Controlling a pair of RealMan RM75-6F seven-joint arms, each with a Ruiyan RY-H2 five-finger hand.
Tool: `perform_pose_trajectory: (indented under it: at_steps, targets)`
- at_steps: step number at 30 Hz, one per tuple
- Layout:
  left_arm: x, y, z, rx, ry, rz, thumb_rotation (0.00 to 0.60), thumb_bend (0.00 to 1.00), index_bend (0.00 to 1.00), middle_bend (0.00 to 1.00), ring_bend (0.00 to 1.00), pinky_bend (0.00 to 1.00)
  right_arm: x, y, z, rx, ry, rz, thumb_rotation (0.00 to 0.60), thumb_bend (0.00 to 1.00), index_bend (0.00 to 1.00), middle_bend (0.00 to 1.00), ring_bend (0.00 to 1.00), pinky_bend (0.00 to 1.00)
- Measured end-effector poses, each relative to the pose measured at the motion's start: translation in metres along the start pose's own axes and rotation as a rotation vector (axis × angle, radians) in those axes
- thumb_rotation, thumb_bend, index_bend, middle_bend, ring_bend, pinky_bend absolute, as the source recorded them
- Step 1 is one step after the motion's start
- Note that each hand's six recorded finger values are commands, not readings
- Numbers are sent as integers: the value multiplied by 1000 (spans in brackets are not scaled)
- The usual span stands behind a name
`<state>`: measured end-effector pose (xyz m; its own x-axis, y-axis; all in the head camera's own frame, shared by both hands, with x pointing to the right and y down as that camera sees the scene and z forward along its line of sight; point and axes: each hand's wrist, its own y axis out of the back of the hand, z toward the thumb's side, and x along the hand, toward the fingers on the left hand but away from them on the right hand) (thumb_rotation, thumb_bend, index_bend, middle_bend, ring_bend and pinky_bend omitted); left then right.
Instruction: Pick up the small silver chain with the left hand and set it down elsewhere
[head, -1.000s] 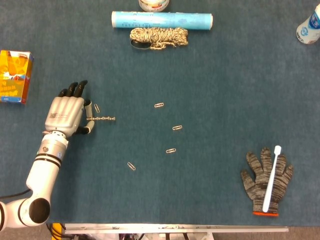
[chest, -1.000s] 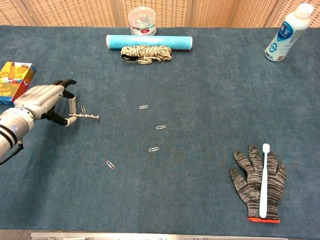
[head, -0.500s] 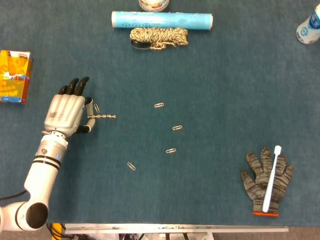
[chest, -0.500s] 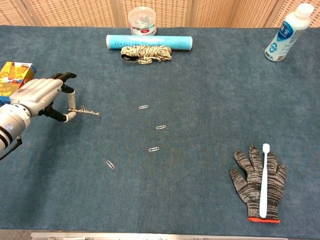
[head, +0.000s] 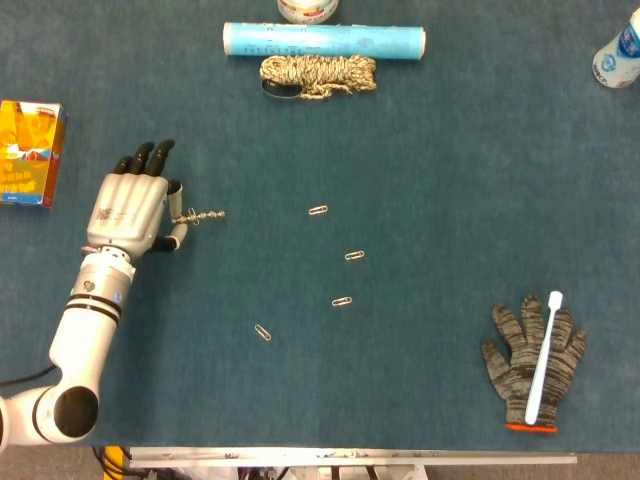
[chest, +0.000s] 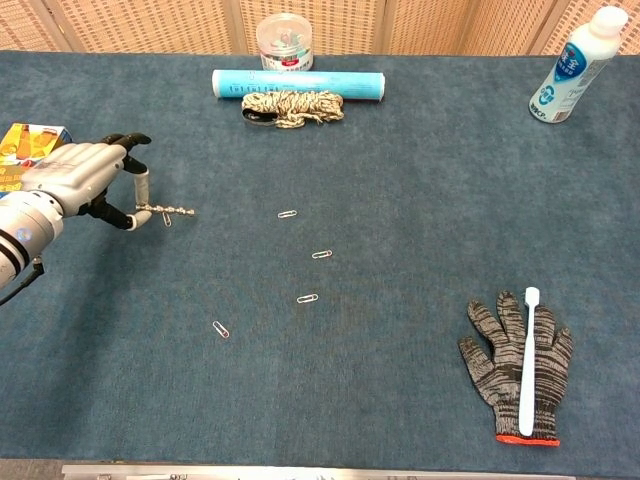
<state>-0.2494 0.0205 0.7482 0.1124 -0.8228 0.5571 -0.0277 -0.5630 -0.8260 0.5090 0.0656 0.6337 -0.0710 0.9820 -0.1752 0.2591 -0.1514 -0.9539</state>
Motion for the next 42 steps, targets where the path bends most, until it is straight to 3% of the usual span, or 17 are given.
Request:
perform_pose_trajectory:
  at_steps: [26, 42]
  targets:
    - [-3, -11, -30, -48, 67, -22, 600, 331, 627, 71, 0, 168, -4, -5, 4, -3, 9, 14, 600, 0, 244, 286, 203, 322]
    - [-4, 20, 10, -47, -47, 44, 600, 331, 633, 72, 0, 170, -3, -2, 3, -3, 8, 5, 600, 0, 244, 286, 204, 322]
